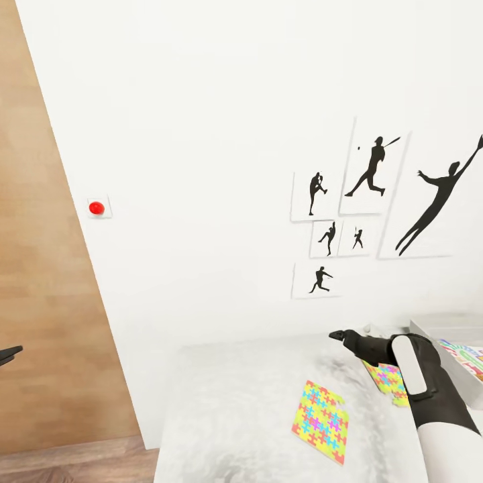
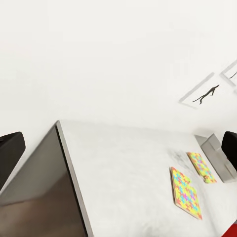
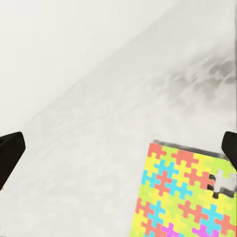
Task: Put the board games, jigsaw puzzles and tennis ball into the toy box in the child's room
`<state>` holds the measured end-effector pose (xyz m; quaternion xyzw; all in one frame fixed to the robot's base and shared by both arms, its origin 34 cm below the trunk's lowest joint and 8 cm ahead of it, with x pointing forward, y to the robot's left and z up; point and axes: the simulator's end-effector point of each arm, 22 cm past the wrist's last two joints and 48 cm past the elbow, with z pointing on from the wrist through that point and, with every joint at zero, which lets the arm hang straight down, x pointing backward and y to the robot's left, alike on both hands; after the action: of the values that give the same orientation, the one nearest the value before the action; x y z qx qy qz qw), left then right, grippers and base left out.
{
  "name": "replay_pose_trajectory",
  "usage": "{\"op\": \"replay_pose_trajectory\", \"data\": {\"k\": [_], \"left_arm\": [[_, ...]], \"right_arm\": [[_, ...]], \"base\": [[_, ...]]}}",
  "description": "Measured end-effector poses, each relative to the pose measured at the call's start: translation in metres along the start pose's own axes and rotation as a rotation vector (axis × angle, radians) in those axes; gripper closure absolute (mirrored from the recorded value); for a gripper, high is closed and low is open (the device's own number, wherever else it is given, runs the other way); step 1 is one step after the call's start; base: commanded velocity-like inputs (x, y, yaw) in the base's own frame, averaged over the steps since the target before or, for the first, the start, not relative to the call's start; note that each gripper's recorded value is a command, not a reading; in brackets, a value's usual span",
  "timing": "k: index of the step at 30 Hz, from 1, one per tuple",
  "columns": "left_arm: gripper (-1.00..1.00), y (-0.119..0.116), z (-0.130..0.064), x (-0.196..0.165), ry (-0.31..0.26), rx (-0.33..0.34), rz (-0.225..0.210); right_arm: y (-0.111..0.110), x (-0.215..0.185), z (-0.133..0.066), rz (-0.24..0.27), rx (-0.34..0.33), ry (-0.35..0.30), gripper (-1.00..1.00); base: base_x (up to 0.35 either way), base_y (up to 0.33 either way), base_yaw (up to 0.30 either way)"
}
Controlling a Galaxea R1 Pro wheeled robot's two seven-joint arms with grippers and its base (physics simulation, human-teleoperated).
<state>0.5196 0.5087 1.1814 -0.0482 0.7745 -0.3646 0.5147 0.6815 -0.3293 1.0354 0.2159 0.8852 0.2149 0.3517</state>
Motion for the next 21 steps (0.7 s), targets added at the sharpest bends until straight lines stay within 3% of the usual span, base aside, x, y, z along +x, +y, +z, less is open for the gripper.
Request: {"op": "replay_pose_trajectory", "data": {"k": [4, 10, 13, 17, 21], "left_arm": [[-1.00, 0.000, 0.000, 0.000, 0.000, 0.000, 0.000], [-1.00, 0.000, 0.000, 0.000, -0.001, 0.001, -0.001], [-1.00, 0.000, 0.000, 0.000, 0.000, 0.001, -0.001], [-1.00, 0.000, 0.001, 0.001, 0.000, 0.001, -0.002], [-1.00, 0.000, 0.001, 0.001, 0.000, 0.002, -0.002]], "right_arm": [[0.005, -0.007, 0.002, -0.056, 0.061, -0.002, -1.00], [0.003, -0.018, 0.009, -0.119, 0.206, 0.020, -1.00], [-0.001, -0.011, 0.022, -0.118, 0.272, 0.078, -1.00], [0.004, 0.003, 0.038, -0.105, 0.298, 0.133, -1.00], [0.014, 0.007, 0.048, -0.099, 0.296, 0.122, -1.00]], "base": [[0.000, 0.000, 0.000], [0.000, 0.000, 0.000], [0.000, 0.000, 0.000], [0.000, 0.000, 0.000], [0.000, 0.000, 0.000]]}}
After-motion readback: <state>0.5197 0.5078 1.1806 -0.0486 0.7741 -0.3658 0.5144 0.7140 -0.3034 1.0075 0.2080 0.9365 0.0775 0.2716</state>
